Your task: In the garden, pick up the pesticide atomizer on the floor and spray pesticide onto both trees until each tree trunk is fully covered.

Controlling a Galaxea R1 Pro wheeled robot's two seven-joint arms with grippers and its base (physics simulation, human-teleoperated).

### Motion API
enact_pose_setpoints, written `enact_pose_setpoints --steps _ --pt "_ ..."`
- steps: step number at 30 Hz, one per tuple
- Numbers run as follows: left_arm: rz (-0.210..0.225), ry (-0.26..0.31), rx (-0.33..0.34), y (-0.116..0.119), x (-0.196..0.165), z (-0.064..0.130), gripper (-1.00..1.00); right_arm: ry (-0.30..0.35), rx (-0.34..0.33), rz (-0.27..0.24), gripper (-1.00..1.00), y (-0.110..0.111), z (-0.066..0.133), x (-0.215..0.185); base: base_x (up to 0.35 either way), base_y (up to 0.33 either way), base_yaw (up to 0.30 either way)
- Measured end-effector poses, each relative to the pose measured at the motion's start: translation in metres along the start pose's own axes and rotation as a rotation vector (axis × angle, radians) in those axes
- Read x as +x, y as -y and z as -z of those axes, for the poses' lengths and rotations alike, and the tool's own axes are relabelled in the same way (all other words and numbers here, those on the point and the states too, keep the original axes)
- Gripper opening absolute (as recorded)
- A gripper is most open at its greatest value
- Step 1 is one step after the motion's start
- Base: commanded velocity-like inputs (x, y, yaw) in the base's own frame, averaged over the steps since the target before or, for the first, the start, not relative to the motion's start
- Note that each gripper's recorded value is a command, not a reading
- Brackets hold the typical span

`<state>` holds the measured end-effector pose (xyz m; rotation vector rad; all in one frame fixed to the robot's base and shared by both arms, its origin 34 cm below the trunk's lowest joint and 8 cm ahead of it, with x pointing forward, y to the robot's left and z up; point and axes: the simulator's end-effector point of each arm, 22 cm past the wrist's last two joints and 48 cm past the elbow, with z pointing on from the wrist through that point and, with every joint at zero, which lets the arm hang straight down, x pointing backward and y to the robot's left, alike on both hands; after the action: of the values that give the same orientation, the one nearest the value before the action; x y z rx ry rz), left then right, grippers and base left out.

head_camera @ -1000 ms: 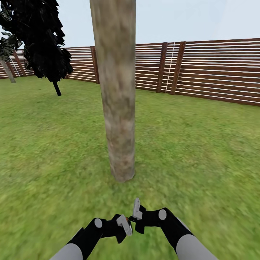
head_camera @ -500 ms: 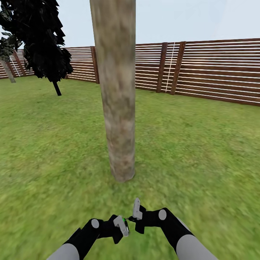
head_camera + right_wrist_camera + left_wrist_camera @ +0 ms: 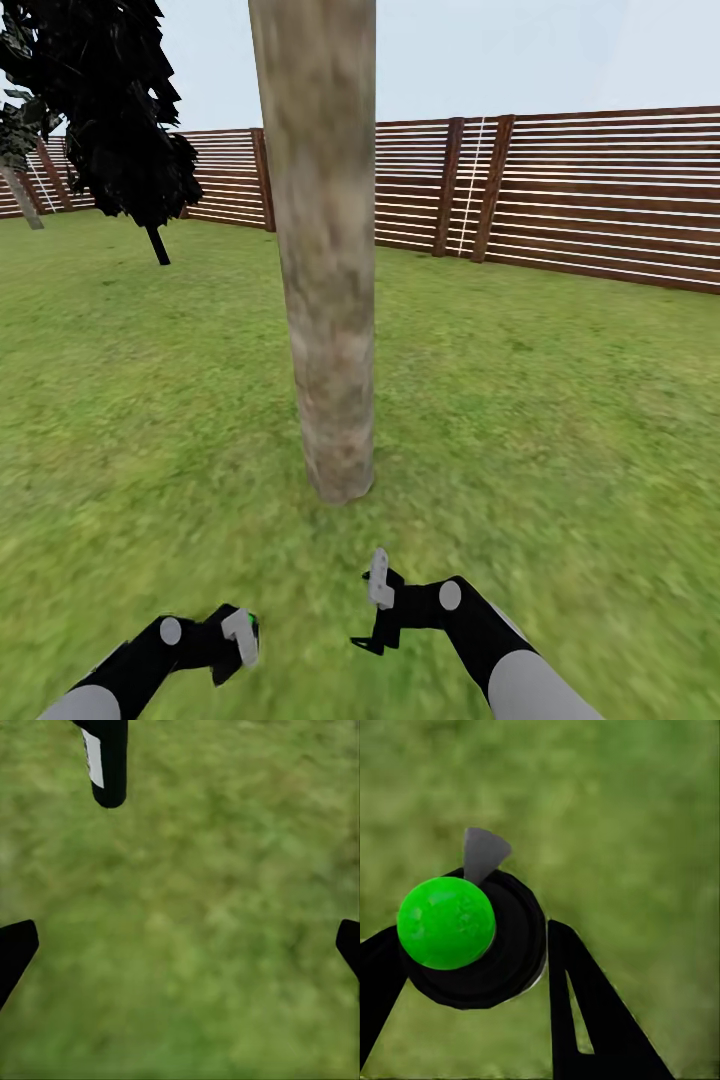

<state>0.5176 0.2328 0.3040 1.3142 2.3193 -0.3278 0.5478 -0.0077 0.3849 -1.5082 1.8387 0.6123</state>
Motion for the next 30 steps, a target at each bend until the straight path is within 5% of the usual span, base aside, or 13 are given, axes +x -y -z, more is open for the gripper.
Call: enact_pose_setpoints --steps 4,7,8,9,11,14,16,20,23,26,30 --pt "0.009 -0.050 -0.021 -0.005 0.033 0.010 -1.00 -0.009 0.000 -0.014 1.00 -0.003 0.001 0.008 0.000 0.000 0.000" --pt "0.128 -0.016 -0.122 -0.035 0.041 0.022 -1.00 -0.138 0.136 -0.161 1.00 0.025 0.055 0.117 0.000 0.000 0.000" --pt "0.193 0.009 -0.163 -0.046 0.042 0.027 -1.00 -0.168 0.229 -0.241 1.00 0.036 0.075 0.150 0.000 0.000 0.000" --pt "0.366 0.052 -0.245 -0.070 0.042 0.036 -1.00 -0.240 0.486 -0.419 1.00 0.056 0.120 0.221 0.000 0.000 0.000" --pt "0.562 0.006 -0.258 -0.070 0.055 0.036 -1.00 -0.345 0.773 -0.462 1.00 0.070 0.168 0.271 0.000 0.000 0.000" --pt "0.721 0.012 -0.264 -0.072 0.052 0.035 -1.00 -0.377 1.026 -0.532 1.00 0.072 0.209 0.296 0.000 0.000 0.000" --pt "0.812 -0.011 -0.245 -0.074 0.048 0.034 -1.00 -0.341 1.195 -0.651 1.00 0.071 0.237 0.308 0.000 0.000 0.000" --pt "0.861 0.005 -0.211 -0.076 0.010 0.026 -1.00 -0.313 1.322 -0.786 1.00 0.062 0.260 0.324 0.000 0.000 0.000" --pt "0.837 0.044 -0.202 -0.081 -0.031 0.020 -1.00 -0.310 1.330 -0.798 1.00 0.061 0.260 0.324 0.008 0.000 0.000" --pt "0.763 0.066 -0.207 -0.086 -0.070 0.021 -1.00 -0.311 1.329 -0.803 1.00 0.058 0.259 0.325 0.215 -0.086 0.000" --pt "0.756 0.092 -0.216 -0.098 -0.129 0.036 -1.00 -0.313 1.327 -0.803 1.00 0.057 0.259 0.325 0.264 -0.148 0.000"
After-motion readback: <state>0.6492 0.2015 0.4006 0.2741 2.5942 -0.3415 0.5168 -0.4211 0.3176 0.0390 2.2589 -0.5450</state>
